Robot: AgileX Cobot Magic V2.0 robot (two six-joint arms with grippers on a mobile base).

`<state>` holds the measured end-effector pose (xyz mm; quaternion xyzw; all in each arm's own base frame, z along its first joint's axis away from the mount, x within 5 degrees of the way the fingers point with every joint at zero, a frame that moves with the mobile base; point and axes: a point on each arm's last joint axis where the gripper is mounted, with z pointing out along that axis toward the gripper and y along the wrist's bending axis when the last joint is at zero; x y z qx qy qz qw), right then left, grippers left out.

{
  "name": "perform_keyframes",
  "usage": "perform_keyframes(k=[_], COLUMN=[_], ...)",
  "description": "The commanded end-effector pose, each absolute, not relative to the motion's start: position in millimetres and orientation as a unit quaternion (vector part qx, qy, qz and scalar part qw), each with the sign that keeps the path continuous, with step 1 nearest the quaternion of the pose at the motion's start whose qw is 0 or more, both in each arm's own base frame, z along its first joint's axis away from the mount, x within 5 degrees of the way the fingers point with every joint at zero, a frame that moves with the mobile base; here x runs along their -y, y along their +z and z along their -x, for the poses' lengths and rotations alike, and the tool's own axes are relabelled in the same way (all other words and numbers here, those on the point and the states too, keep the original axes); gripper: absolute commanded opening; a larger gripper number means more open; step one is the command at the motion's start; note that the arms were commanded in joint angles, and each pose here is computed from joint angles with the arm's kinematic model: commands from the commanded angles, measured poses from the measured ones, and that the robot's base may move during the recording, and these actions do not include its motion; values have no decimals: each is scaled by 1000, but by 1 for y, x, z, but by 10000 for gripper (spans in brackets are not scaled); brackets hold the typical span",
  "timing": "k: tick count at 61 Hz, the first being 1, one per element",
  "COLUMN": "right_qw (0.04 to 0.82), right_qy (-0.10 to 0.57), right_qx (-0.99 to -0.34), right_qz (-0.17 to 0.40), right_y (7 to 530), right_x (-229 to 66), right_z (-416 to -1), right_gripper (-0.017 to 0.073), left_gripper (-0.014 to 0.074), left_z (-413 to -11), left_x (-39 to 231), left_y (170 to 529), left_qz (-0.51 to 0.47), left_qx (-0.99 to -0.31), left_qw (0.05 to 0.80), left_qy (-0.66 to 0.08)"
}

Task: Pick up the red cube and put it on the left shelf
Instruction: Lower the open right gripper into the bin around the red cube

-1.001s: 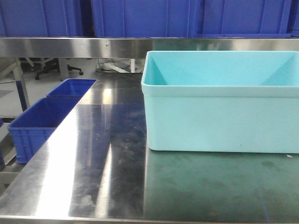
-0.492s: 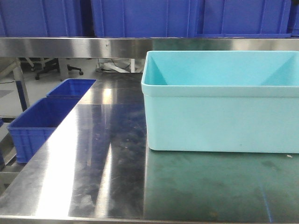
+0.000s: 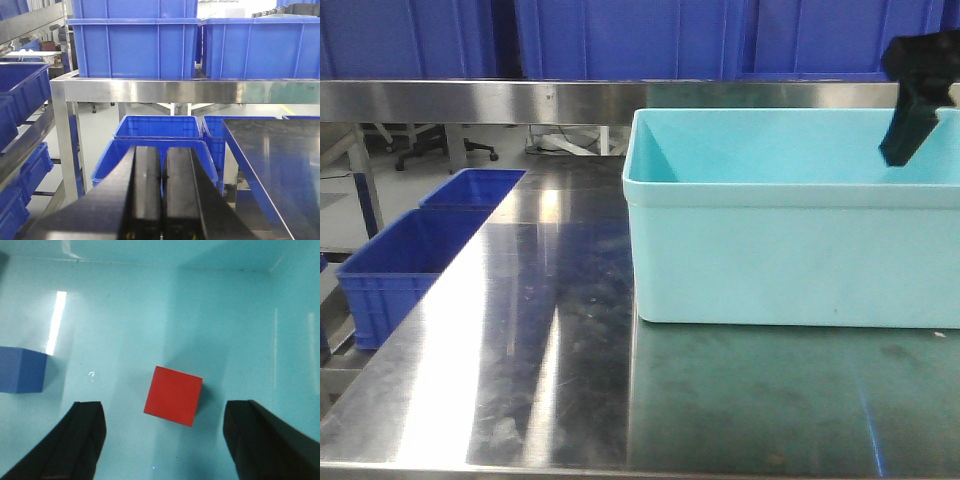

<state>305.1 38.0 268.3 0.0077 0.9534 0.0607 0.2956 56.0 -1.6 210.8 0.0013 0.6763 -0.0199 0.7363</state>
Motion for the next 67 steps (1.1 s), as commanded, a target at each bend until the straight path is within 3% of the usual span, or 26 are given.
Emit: perform_keyframes(k=[1, 67], right_qw=[334, 311], right_qy=[65, 44], right_qx=[-940, -949], right_qz=[-2, 10], right_y=[284, 251], right_x=[-41, -40], right_z=[-310, -331], right_gripper=[605, 605], left_gripper=[101, 101], left_z=[-55, -55], left_x=[2, 2], left_y=[211, 211], left_qz=[-2, -2], left_qx=[-646, -646], left_qw=[763, 763], left_qy=[-21, -21])
